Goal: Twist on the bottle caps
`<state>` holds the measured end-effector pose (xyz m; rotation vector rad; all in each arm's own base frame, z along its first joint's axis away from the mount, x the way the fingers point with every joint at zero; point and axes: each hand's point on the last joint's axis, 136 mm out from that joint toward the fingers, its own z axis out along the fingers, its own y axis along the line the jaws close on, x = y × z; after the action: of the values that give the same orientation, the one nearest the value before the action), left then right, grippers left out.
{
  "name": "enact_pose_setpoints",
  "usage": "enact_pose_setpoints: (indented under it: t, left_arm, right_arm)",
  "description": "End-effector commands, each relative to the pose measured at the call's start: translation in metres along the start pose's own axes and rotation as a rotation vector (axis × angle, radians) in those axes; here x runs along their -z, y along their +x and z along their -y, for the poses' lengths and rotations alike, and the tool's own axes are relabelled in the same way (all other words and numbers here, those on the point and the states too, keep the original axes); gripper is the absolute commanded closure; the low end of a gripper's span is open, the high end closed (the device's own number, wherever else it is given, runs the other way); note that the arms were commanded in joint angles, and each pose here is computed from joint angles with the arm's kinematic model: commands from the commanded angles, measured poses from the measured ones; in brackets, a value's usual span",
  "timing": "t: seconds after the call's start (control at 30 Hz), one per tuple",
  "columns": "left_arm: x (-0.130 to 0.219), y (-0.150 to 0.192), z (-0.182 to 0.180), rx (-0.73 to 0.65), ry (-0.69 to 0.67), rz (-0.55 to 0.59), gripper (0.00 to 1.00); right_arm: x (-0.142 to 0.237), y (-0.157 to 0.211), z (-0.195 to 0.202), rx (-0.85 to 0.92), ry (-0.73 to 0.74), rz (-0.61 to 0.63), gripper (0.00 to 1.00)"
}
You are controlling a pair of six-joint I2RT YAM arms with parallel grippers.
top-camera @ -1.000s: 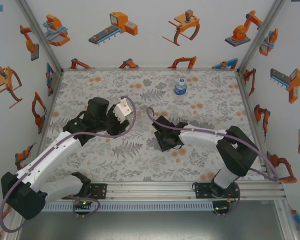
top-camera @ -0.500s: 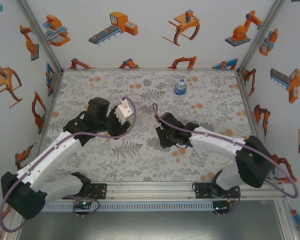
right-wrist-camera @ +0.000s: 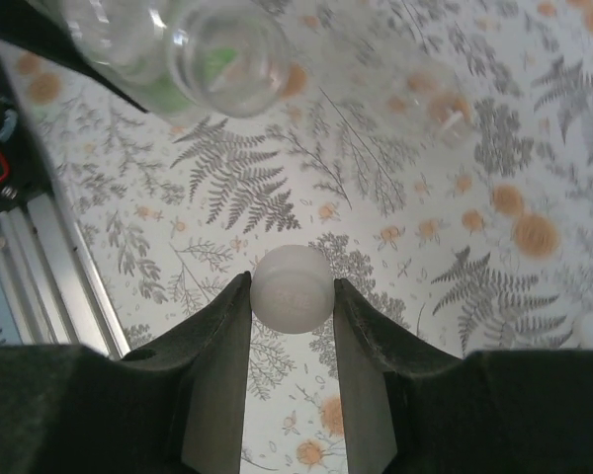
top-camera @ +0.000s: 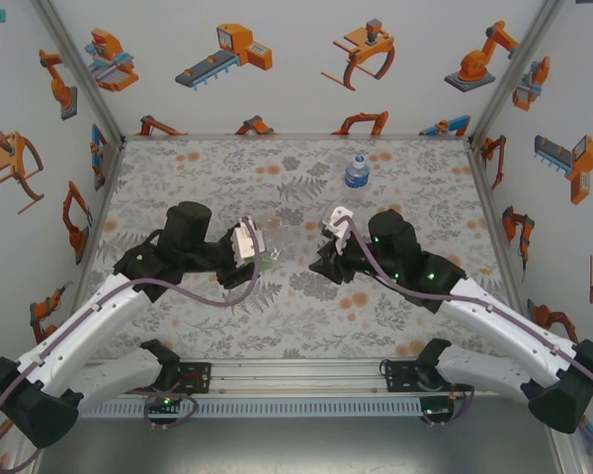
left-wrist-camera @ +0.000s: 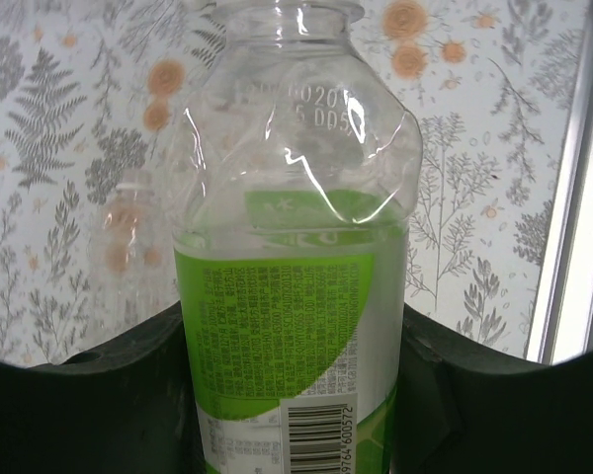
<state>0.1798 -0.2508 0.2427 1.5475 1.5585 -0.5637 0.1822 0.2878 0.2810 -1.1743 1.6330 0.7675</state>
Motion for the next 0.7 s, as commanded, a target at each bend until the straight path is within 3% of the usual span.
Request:
enact_pose_setpoints:
  t: [0.0, 0.4, 0.67]
  left_arm:
    - [0.009, -0.011, 0.021, -0.185, 0.071, 0.031, 0.96]
    - [0.012, -0.027, 0.034, -0.284, 0.105, 0.078, 0.97]
    - [0.015, -0.039, 0.040, -0.266, 0.128, 0.136, 0.98]
  right_arm:
    - [0.017, -0.028, -0.024, 0.202, -0.114, 0.106, 0.87]
    - [0.043, -0.059, -0.066, 0.367, -0.316, 0.270, 0.93]
    - [0.037, -0.062, -0.067, 0.360, -0.332, 0.305, 0.94]
